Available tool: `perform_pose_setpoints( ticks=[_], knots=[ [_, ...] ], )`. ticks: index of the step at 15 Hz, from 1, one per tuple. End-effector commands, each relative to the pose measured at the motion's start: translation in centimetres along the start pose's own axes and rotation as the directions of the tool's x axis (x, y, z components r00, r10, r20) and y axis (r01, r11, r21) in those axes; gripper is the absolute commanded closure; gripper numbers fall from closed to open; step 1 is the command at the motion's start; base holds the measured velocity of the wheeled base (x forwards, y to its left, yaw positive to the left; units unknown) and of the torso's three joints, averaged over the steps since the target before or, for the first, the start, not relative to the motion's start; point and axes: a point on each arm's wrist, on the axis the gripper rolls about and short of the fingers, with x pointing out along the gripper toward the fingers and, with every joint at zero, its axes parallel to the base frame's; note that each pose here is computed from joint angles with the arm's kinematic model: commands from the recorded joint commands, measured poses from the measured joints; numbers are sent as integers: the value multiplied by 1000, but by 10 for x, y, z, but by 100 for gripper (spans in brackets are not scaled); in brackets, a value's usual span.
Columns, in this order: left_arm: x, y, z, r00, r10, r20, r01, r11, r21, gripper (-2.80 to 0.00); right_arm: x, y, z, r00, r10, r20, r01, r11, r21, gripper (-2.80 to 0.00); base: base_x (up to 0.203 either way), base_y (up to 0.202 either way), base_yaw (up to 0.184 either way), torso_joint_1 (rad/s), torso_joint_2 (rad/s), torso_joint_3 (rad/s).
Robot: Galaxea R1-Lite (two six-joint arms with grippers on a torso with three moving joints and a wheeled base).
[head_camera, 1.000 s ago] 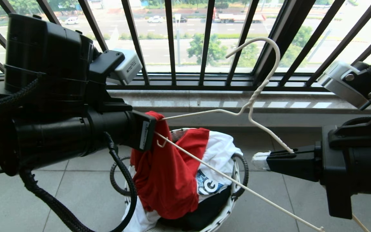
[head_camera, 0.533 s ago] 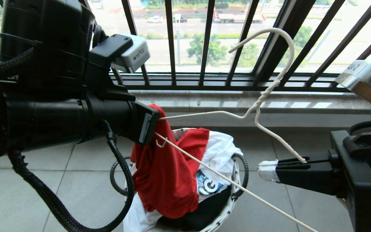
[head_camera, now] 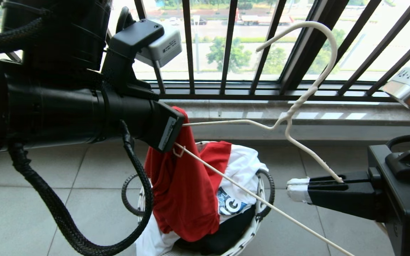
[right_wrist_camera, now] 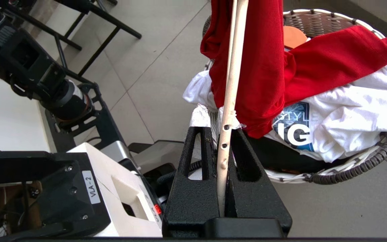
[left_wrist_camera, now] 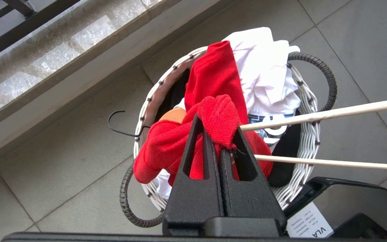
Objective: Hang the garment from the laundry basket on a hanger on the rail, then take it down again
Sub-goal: Hang the clothes on the clothes rack
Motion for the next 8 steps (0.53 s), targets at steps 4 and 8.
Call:
perform_pose_setpoints(
  ticks=[4, 8],
  knots=[
    [3, -4, 9, 1000, -14, -25, 16, 997, 78, 0, 7, -2, -15, 996, -4, 85, 16, 991, -133, 0, 0, 0, 0, 0, 0, 0],
    [-3, -1, 11, 999, 12, -47, -7, 994, 108, 0, 1, -4, -18, 995, -40, 94, 57, 980, -189, 0, 0, 0, 0, 0, 0, 0]
  ],
)
